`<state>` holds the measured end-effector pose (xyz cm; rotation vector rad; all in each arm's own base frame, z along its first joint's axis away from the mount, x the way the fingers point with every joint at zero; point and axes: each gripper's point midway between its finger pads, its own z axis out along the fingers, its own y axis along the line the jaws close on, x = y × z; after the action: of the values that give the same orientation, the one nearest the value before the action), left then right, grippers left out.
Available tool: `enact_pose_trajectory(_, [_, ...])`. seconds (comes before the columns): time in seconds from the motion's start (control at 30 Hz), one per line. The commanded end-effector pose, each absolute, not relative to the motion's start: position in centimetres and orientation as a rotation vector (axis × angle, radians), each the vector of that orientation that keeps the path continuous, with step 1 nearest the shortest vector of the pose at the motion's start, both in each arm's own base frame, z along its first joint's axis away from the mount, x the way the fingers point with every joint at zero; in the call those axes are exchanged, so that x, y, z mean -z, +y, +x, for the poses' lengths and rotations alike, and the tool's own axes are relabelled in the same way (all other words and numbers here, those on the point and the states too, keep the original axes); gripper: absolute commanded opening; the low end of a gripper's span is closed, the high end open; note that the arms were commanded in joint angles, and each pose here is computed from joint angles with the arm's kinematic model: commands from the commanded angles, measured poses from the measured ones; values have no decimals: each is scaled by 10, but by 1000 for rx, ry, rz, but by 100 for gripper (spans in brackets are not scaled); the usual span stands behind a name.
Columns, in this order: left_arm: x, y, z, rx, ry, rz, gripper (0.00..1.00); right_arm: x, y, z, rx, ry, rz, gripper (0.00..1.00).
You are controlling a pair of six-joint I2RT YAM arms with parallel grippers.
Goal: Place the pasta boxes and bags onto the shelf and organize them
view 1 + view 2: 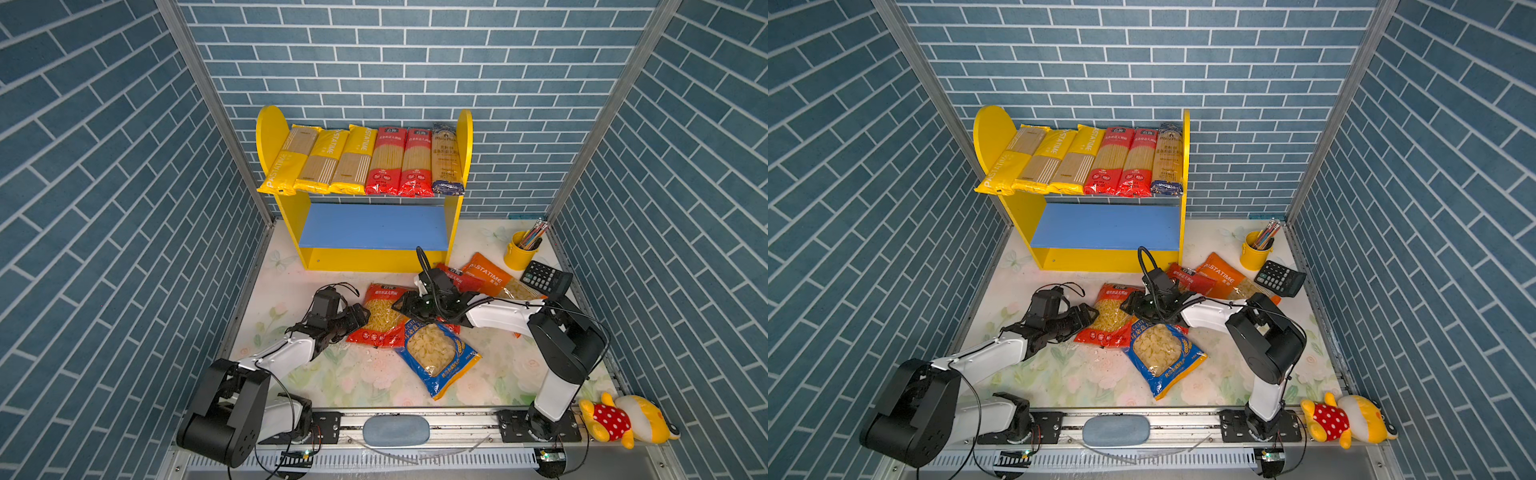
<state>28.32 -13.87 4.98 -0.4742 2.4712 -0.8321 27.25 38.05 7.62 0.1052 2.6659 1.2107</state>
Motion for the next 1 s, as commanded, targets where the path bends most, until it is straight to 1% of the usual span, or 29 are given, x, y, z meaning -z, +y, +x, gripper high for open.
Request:
enact_pose_trajectory(0.0, [-57, -141, 288, 870, 2427, -463, 82, -63, 387, 281, -1196, 2675, 199, 61])
enact_pose_trajectory(0.2, [-61, -145, 291, 898, 2420, -468, 82, -59, 391, 280, -1201, 2676, 194, 52])
enact_pose_trajectory(0.43, [-64, -145, 288, 879, 2473, -468, 82, -62, 399, 280, -1229, 2640, 190, 45])
enact_pose_trajectory(0.53, [-69, -144, 287, 892, 2455, -492, 82, -61, 407, 282, -1254, 2647, 176, 38])
enact_pose_trajectory(0.6, [-70, -141, 284, 871, 2458, -494, 82, -63, 412, 285, -1267, 2647, 160, 35])
enact_pose_trajectory(0.7, [-71, -136, 281, 838, 2460, -497, 82, -64, 418, 286, -1268, 2659, 148, 32])
enact_pose_trajectory(0.8, [-77, -136, 287, 839, 2454, -481, 82, -61, 417, 287, -1263, 2646, 151, 30])
enact_pose_trajectory(0.97, [-86, -126, 286, 798, 2432, -478, 82, -60, 422, 288, -1311, 2614, 121, 17])
